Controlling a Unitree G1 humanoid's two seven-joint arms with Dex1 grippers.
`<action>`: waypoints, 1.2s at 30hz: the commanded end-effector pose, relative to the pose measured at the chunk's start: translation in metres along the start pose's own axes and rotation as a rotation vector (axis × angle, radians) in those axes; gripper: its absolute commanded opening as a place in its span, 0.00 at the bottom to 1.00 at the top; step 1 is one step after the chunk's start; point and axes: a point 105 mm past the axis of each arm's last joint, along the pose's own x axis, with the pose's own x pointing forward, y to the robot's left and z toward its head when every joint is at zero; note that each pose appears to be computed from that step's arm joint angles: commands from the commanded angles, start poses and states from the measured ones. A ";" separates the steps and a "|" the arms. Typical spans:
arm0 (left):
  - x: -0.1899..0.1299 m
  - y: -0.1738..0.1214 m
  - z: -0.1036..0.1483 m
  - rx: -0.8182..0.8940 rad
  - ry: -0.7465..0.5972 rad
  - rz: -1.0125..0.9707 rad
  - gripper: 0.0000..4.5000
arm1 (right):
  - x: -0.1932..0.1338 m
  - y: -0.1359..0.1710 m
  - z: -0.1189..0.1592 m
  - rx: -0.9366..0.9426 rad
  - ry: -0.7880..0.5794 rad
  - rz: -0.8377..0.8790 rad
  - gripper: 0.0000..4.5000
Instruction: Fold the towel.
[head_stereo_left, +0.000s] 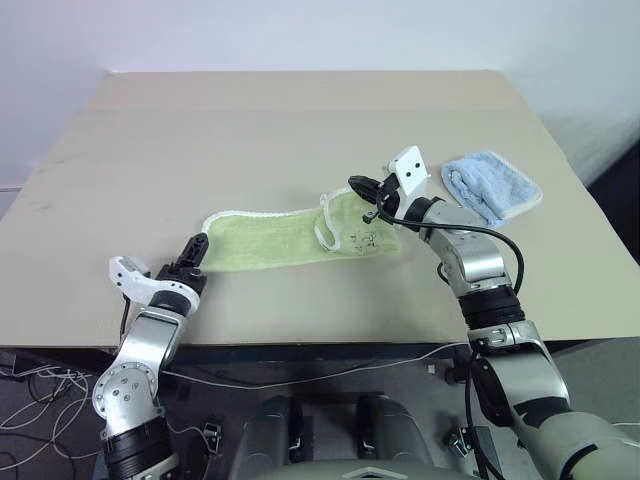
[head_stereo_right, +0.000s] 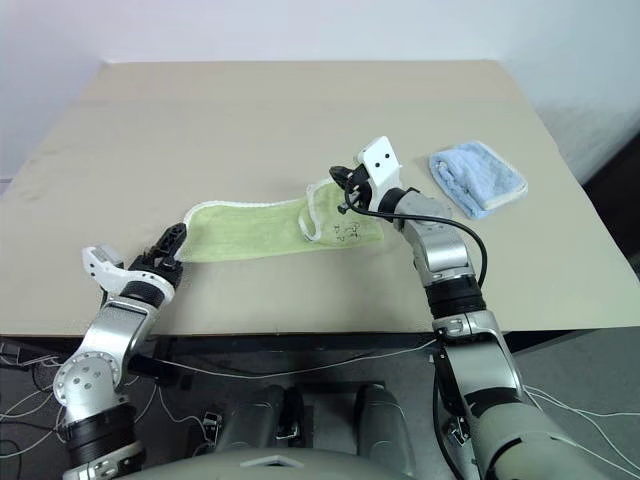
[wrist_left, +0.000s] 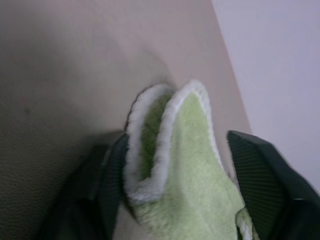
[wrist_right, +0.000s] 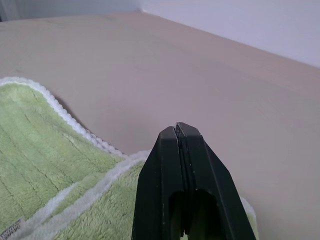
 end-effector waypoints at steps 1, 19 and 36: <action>0.002 -0.007 0.001 -0.010 0.010 -0.031 0.43 | -0.002 -0.002 0.019 -0.021 -0.063 -0.018 0.00; -0.016 -0.029 0.107 0.114 -0.288 -0.133 0.01 | -0.005 -0.002 0.018 -0.014 -0.066 -0.042 0.00; 0.010 -0.149 -0.013 0.859 0.200 -0.694 0.01 | -0.018 -0.013 0.013 -0.014 -0.066 -0.143 0.00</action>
